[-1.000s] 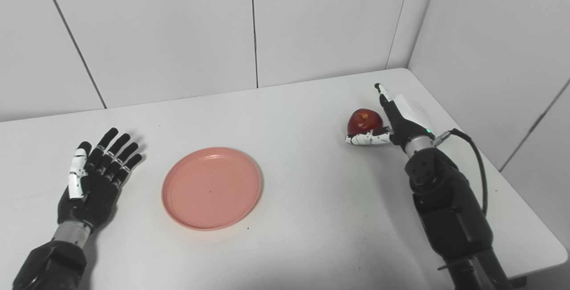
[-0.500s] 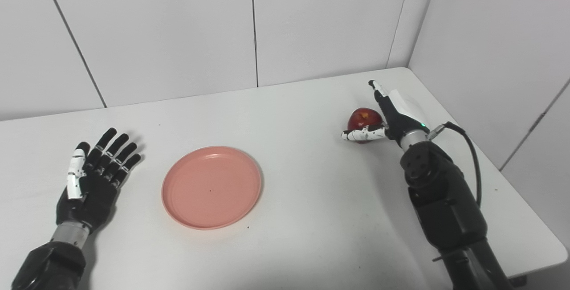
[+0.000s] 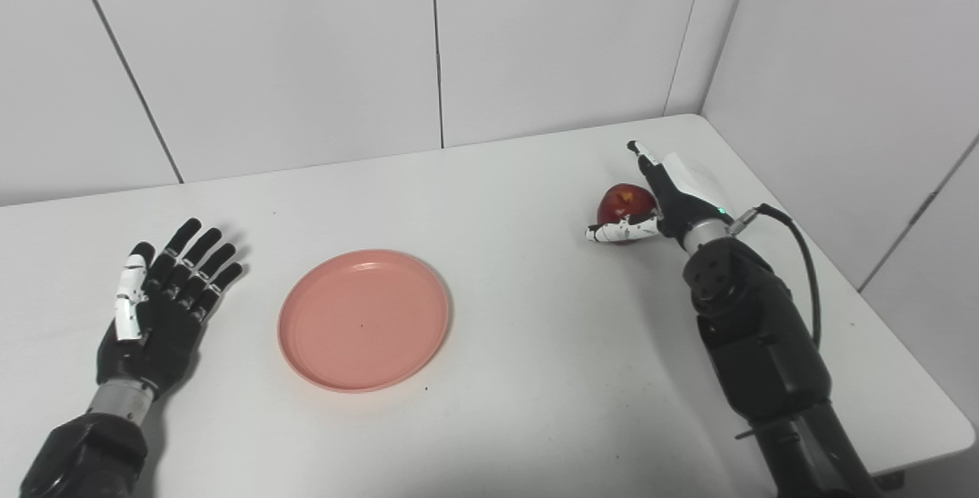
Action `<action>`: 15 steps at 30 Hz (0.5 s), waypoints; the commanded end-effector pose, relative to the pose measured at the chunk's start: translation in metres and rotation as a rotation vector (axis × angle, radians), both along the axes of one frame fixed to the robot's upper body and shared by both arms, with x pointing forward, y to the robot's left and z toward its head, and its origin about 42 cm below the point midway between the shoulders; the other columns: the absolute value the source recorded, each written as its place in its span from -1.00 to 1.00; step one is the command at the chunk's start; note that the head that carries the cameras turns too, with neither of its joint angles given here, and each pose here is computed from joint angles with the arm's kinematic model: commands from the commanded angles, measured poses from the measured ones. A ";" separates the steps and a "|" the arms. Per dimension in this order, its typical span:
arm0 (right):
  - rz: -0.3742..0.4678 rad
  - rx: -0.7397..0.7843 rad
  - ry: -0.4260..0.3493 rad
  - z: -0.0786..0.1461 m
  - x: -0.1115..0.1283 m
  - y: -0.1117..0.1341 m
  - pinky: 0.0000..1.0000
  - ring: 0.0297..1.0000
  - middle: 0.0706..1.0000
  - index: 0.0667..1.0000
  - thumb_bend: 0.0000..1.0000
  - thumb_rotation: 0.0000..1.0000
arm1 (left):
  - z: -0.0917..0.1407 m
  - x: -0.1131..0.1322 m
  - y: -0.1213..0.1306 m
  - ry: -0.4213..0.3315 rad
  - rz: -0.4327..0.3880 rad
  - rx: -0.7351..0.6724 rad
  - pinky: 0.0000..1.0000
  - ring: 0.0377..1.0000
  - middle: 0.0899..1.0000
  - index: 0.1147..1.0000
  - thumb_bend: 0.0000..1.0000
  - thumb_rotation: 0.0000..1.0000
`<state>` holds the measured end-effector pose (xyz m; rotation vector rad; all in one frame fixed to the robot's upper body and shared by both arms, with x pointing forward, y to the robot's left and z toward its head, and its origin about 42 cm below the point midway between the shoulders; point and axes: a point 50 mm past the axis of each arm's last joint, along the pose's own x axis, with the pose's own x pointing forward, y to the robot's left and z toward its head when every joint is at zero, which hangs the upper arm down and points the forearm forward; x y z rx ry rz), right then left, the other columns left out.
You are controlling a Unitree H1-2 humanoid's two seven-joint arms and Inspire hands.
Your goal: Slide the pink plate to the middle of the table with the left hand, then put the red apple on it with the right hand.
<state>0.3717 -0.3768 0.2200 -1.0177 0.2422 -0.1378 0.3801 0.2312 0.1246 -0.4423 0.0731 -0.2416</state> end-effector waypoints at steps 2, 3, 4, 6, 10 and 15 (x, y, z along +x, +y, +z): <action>-0.010 -0.033 -0.069 0.026 0.007 -0.008 0.69 0.85 0.90 0.92 1.00 -0.34 | -0.011 -0.005 0.005 0.074 0.005 0.011 0.74 0.73 0.75 0.70 -0.33 1.00; -0.011 -0.034 -0.067 0.025 0.008 -0.009 0.69 0.85 0.90 0.92 1.00 -0.35 | -0.011 -0.005 0.005 0.072 0.003 0.012 0.73 0.73 0.75 0.70 -0.33 1.00; -0.012 -0.035 -0.066 0.025 0.008 -0.009 0.68 0.85 0.90 0.92 1.00 -0.36 | -0.011 -0.005 0.005 0.071 0.002 0.013 0.73 0.73 0.75 0.71 -0.33 1.00; -0.013 -0.035 -0.059 0.024 0.009 -0.011 0.67 0.85 0.90 0.92 1.00 -0.36 | -0.011 -0.005 0.005 0.071 0.002 0.011 0.73 0.73 0.75 0.71 -0.33 1.00; -0.021 -0.021 -0.055 0.023 0.009 -0.013 0.70 0.86 0.91 0.91 1.00 -0.39 | -0.011 -0.005 0.005 0.072 0.001 0.009 0.75 0.75 0.76 0.72 -0.32 1.00; -0.031 -0.028 -0.045 0.021 0.009 -0.015 0.71 0.86 0.90 0.89 1.00 -0.40 | -0.011 -0.006 0.005 0.074 0.004 0.006 0.75 0.74 0.76 0.71 -0.32 1.00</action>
